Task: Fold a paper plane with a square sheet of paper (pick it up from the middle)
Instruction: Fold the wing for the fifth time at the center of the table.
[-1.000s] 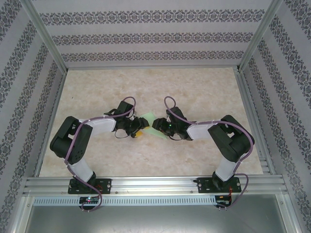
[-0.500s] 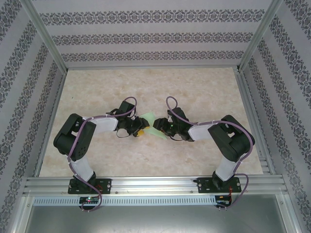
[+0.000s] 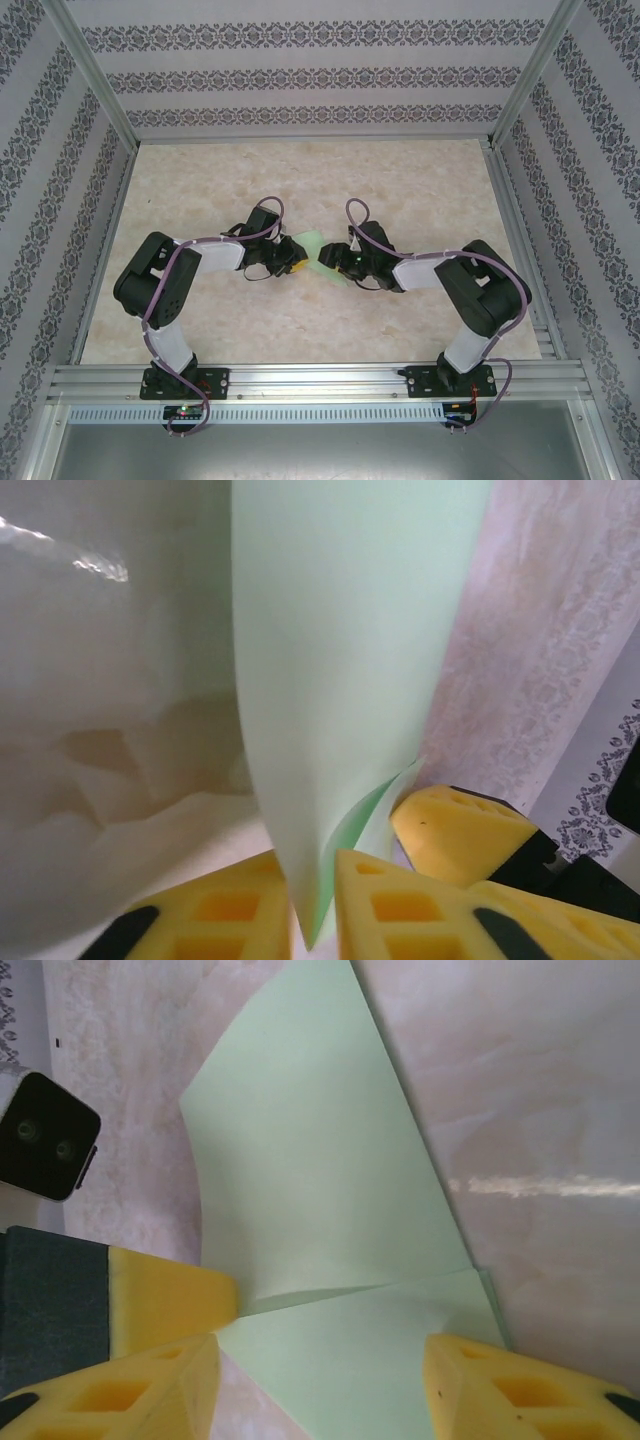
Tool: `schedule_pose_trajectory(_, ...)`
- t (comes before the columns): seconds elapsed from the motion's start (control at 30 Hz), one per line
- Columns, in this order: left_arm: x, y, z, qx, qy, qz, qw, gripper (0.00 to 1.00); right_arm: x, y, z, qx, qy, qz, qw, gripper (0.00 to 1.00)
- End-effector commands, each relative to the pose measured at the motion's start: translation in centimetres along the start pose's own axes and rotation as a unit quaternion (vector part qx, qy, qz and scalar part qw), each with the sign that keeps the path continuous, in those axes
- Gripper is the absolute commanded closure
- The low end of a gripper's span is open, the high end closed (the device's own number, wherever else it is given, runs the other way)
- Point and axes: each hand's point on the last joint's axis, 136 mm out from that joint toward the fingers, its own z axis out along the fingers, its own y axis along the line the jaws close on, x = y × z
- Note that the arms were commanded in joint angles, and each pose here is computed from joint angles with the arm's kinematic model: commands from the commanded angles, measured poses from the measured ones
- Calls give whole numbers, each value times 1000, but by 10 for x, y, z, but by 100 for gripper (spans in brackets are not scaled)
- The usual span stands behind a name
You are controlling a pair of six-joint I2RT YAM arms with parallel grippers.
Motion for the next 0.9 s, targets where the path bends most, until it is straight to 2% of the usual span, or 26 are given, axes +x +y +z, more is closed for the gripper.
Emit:
schedule_pose_trajectory(0.0, -1, -15, 2, 19, -2, 19, 1000, 88, -11, 2, -14, 22, -22, -72, 997, 39)
schedule_pose_trajectory(0.17, 1, -14, 0, 3, 1, 16, 1000, 93, -18, 14, -28, 49, -53, -204, 976, 30)
schedule_pose_trajectory(0.33, 3, -21, -6, -10, 1, 20, 1000, 95, -11, 26, -31, 94, -78, -351, 928, 36)
schedule_pose_trajectory(0.5, 4, -25, -11, -19, 2, 14, 1000, 95, 0, 28, -20, 91, -64, -427, 897, 37)
schedule_pose_trajectory(0.6, 4, -26, -13, -21, 1, 10, 1000, 95, 10, 35, -15, 81, -80, -495, 861, 37)
schedule_pose_trajectory(0.8, 5, -29, -16, -21, 1, 6, 1000, 95, 26, 31, 3, 97, -62, -576, 809, 38)
schedule_pose_trajectory(0.87, 5, -30, -16, -23, 0, 5, 1000, 95, 29, 30, 7, 101, -62, -591, 798, 39)
